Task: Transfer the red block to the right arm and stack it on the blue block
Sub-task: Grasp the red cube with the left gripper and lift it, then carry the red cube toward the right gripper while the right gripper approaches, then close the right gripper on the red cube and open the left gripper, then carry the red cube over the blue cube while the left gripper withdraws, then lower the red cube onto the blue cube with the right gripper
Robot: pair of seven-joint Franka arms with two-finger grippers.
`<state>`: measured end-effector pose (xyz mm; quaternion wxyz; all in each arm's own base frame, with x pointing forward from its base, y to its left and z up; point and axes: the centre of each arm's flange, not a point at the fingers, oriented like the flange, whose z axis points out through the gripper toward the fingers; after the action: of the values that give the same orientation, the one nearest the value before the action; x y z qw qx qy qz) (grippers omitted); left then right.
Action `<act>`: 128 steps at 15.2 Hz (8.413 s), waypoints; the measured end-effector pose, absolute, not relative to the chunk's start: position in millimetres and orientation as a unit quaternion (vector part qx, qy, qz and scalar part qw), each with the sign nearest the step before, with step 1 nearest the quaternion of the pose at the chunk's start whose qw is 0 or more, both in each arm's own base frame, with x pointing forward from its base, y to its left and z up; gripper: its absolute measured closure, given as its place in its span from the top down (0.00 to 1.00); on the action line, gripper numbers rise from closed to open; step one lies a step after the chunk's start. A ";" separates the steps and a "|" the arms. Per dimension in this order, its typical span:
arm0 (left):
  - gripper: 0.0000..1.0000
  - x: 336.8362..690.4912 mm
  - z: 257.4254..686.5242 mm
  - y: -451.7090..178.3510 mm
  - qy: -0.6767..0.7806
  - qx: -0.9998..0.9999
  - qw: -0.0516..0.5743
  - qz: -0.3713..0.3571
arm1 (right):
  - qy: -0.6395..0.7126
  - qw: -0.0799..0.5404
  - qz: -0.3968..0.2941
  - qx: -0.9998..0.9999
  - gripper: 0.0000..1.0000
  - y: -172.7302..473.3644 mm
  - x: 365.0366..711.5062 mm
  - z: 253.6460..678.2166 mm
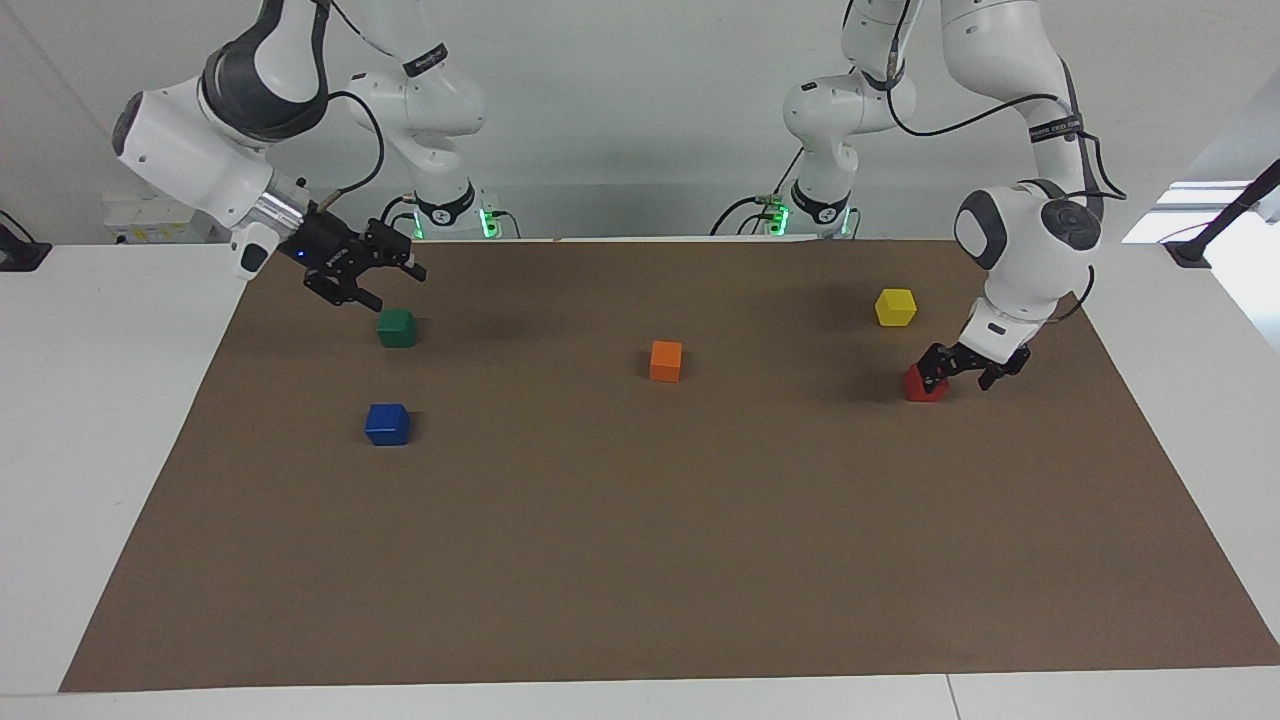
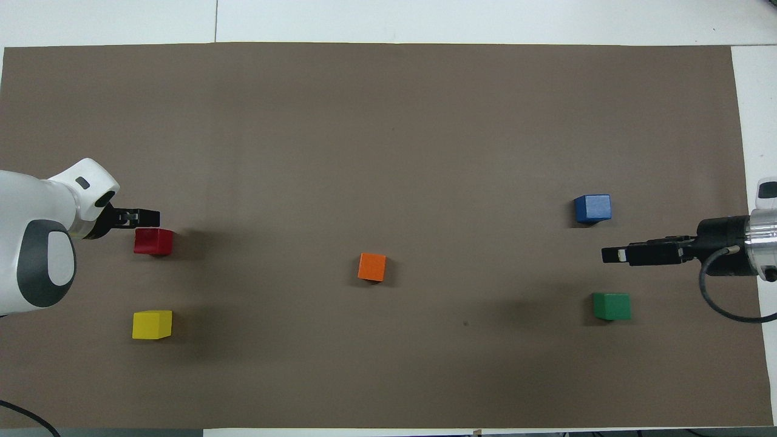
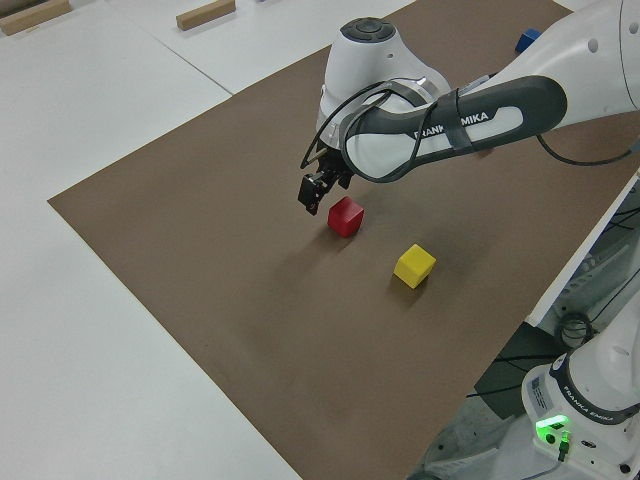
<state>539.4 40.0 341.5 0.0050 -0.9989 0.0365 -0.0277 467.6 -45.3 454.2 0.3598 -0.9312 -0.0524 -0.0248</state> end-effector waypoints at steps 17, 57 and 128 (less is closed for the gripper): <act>0.55 532.5 332.3 25.3 -0.031 -0.999 0.000 0.040 | -0.039 0.789 0.039 -0.612 1.00 56.2 433.5 395.7; 0.55 428.0 573.4 -311.5 -0.680 -0.671 -0.171 0.243 | 0.011 0.899 -0.084 -0.430 1.00 296.2 440.6 342.5; 1.00 533.6 599.3 -15.4 -0.043 -0.996 0.047 0.066 | 0.012 -0.033 -0.005 -0.999 0.56 0.6 536.0 365.1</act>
<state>533.6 -15.4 599.3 0.0468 -0.9958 -0.0433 0.0658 536.0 0.6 365.1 -0.0332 -0.9994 0.0116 -0.0048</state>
